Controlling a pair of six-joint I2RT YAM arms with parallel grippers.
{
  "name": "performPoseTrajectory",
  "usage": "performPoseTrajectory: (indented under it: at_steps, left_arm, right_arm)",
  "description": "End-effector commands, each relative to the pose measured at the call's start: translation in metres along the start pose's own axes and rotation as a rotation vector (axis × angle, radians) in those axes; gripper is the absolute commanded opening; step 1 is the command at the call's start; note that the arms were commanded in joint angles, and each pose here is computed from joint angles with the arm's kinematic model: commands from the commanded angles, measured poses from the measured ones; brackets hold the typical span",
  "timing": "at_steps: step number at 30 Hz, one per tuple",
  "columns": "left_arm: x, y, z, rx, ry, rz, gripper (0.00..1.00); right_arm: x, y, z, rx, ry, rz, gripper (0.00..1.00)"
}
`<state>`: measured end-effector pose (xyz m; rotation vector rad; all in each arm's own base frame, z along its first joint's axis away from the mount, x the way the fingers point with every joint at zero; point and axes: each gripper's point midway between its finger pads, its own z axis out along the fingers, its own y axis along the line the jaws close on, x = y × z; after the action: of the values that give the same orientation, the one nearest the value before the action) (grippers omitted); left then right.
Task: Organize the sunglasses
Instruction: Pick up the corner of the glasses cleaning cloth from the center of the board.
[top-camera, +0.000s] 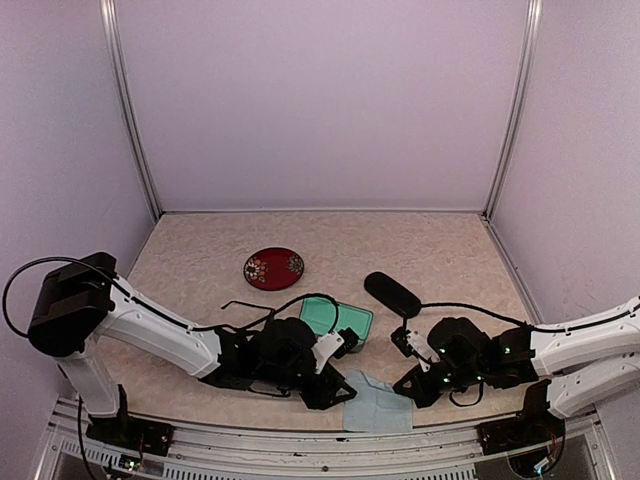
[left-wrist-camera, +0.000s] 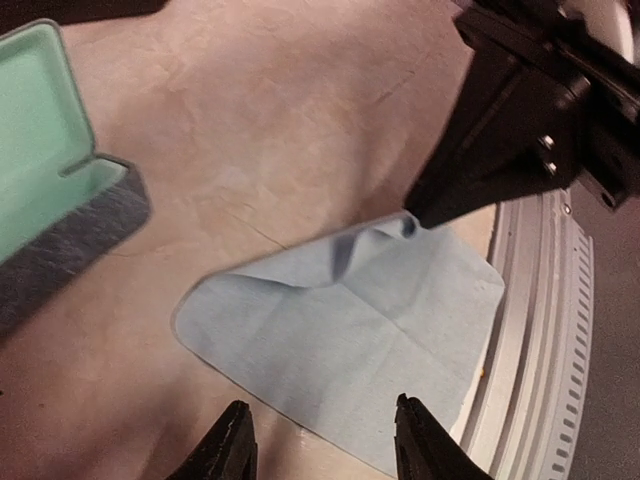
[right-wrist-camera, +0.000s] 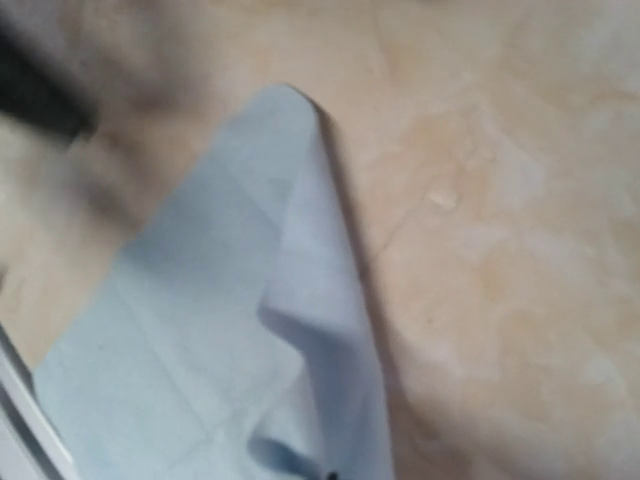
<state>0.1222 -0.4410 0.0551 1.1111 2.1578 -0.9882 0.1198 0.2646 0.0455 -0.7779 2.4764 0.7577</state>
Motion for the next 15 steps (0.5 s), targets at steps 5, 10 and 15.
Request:
performPoseTrajectory:
  at_steps: [5, 10, 15]
  left_arm:
    - [-0.017, 0.034, 0.005, -0.101, -0.068, -0.037, 0.47]
    - [-0.023, 0.038, 0.015, -0.123, -0.064, -0.023, 0.47]
    - [-0.023, 0.040, 0.023, -0.137, -0.051, 0.005, 0.45]
  right_arm:
    - [-0.006, 0.011, -0.008, -0.077, -0.047, -0.041, 0.00]
    - [-0.002, 0.009, -0.009, -0.076, -0.042, -0.047, 0.00]
    - [0.001, 0.009, -0.007, -0.083, -0.035, -0.046, 0.00]
